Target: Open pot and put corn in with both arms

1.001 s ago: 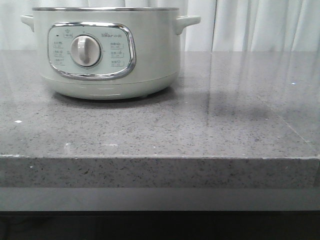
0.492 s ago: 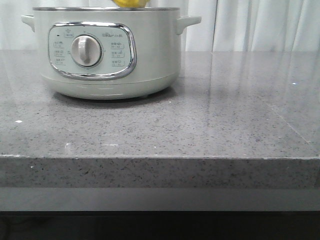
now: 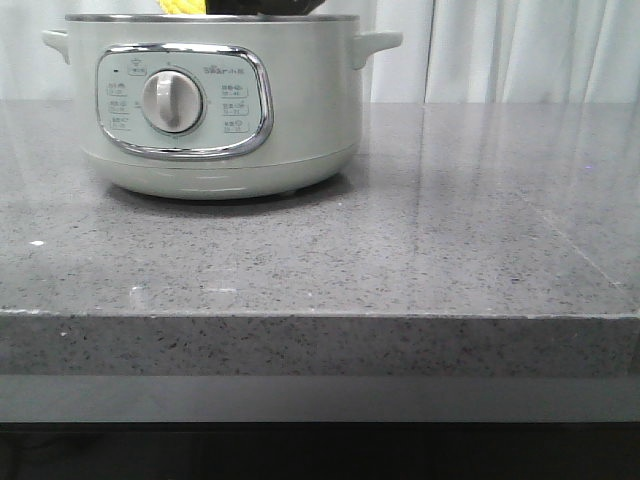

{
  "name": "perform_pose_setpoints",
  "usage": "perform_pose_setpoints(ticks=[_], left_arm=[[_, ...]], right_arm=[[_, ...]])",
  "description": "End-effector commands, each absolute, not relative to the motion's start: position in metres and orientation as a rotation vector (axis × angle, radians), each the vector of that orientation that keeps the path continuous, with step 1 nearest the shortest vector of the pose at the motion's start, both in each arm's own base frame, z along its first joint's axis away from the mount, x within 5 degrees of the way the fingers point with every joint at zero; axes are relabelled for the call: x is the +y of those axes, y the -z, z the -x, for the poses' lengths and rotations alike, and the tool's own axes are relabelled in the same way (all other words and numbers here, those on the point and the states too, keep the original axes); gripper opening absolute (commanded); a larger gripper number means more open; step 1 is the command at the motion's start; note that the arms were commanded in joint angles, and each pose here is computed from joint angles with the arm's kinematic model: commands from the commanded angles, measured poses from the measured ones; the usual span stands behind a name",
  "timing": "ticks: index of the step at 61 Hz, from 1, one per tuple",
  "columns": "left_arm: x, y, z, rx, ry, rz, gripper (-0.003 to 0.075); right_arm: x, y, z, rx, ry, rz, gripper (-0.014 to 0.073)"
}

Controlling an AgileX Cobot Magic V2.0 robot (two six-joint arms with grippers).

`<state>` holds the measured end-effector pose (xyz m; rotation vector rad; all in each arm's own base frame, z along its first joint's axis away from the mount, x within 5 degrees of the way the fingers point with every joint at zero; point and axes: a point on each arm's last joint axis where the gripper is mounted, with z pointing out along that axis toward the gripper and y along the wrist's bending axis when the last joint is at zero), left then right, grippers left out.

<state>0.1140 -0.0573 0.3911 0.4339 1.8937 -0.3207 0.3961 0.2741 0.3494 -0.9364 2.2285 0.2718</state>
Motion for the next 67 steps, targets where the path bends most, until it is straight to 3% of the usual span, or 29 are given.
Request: perform_pose_setpoints(ticks=[1, 4, 8, 36, 49, 67], left_arm=[[-0.058, -0.417, -0.113, 1.712, 0.363, -0.396, 0.0220], [-0.058, -0.417, -0.113, 1.712, 0.363, -0.396, 0.0220], [-0.058, -0.417, -0.113, 1.712, 0.363, -0.396, 0.0220], [-0.058, -0.417, -0.113, 1.712, 0.363, -0.396, 0.0220], [-0.058, -0.417, -0.113, 1.712, 0.363, -0.396, 0.0220], [-0.058, -0.417, -0.113, 1.712, 0.363, -0.396, 0.0220]], right_arm=[[0.266, -0.394, -0.385, 2.087, -0.282, 0.893, 0.0443], [0.266, -0.394, -0.385, 2.091, -0.285, 0.887, 0.0511], [0.266, -0.396, -0.384, 2.087, -0.292, 0.874, 0.0539], [0.239, -0.450, -0.343, 2.084, -0.399, 0.726, 0.0540], [0.217, -0.474, -0.306, 1.997, -0.461, 0.682, 0.0540], [0.170, -0.482, -0.239, 1.883, -0.480, 0.624, 0.0540]])
